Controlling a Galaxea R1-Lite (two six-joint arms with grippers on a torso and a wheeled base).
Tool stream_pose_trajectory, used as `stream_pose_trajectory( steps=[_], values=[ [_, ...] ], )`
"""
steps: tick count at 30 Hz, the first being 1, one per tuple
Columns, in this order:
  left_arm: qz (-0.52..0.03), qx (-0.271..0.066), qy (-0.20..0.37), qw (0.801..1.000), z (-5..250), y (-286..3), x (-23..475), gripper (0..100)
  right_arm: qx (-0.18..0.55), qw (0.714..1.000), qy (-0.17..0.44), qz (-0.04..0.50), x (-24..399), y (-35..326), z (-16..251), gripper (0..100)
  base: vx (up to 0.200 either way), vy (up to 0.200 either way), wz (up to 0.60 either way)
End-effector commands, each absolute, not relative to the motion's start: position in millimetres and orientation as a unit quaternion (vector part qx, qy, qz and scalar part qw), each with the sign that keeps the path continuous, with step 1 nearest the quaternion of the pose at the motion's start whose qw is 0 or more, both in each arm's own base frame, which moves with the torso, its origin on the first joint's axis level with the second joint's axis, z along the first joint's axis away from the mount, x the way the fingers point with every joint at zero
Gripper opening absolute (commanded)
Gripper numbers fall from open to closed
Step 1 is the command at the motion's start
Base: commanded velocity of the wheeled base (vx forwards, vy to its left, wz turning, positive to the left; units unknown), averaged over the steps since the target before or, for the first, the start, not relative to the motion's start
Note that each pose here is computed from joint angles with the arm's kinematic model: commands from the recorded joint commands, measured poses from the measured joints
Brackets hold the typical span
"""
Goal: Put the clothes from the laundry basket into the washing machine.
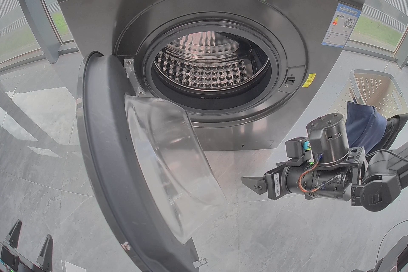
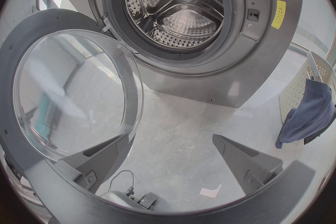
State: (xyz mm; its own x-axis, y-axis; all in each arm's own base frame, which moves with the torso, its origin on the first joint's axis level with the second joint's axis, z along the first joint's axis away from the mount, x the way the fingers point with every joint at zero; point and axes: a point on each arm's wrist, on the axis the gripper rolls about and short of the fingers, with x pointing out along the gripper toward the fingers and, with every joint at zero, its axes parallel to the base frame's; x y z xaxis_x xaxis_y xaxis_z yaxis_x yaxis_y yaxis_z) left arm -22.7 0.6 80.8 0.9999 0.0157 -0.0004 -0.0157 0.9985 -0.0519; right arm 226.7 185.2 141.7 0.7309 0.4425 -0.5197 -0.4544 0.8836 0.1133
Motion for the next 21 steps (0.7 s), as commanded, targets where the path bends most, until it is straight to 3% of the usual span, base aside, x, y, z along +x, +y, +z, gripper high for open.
stream_pose_trajectory(
  steps=[1, 14, 21],
  values=[
    [0.008, -0.026, 0.002, 1.0, 76, 1, -22, 100, -0.01, 0.931, 0.272, 0.241, 229, 187, 143, 100, 0.0, 0.0, 0.0],
    [0.008, -0.026, 0.002, 1.0, 76, 1, -22, 100, -0.005, 0.934, 0.247, 0.259, 250, 217, 126, 100, -0.185, 0.0, 0.0],
    [0.008, -0.026, 0.002, 1.0, 76, 1, -22, 100, 0.0, 0.93, 0.224, 0.291, 250, 241, 125, 100, 0.0, 0.0, 0.0]
  ],
)
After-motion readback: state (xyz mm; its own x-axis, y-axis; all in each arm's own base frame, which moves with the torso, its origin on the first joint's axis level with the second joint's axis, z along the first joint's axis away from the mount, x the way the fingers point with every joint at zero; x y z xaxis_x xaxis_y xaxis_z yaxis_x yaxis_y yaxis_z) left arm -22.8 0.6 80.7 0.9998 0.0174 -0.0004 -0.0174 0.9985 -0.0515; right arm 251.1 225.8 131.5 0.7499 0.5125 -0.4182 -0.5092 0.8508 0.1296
